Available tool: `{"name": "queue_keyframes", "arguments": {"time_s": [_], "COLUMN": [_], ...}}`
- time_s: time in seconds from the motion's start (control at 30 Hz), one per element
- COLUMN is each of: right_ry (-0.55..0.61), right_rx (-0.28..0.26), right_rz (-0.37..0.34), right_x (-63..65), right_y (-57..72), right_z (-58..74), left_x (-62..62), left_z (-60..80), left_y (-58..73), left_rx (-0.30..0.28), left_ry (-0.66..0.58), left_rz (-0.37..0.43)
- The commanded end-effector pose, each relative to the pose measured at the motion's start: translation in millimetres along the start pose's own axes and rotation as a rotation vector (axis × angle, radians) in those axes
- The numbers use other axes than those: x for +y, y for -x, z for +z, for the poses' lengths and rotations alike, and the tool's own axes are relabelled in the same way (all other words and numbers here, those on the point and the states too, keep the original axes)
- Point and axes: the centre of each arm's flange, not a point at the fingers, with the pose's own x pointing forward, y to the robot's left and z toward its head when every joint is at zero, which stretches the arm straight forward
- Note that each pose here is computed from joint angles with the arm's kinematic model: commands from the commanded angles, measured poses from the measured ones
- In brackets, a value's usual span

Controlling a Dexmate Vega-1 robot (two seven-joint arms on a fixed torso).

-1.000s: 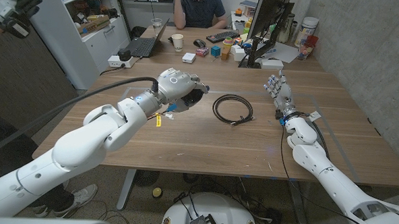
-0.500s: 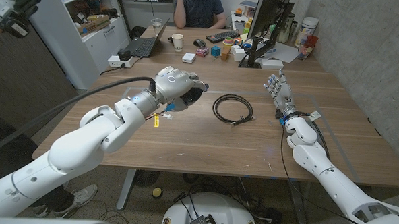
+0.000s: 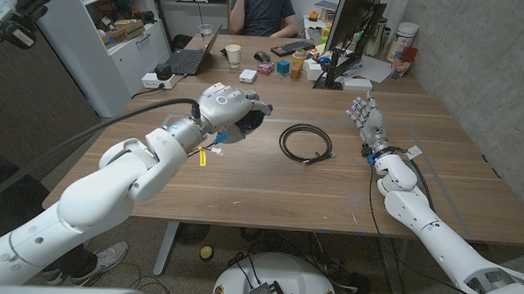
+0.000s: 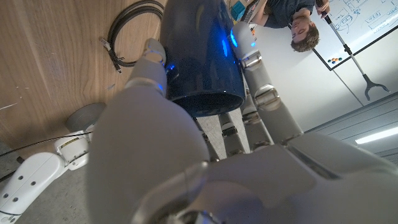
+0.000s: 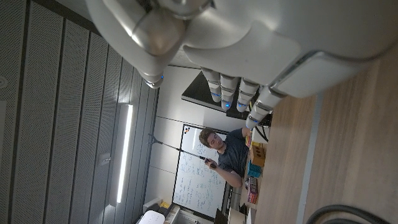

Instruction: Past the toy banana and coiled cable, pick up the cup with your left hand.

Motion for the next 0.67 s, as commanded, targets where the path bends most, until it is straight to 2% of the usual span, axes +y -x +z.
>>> {"name": "queue_keyframes", "arguments": {"time_s": [0.03,0.67], "right_ry": [-0.003,0.001], "right_rx": [-0.003,0.0], "right_rz": [-0.001,0.004], "right_x": [1.5,4.6], "right_y": [1.7,6.0], "right_z": [2.7,1.8], "left_x": [7.6,4.9], "left_z": [-3.3,-3.9], "left_y": [6.0,11.4], "left_rx": [0.023,0.032], "left_ry": [0.006,0.013], "left_rz": [0.027,0.013]}}
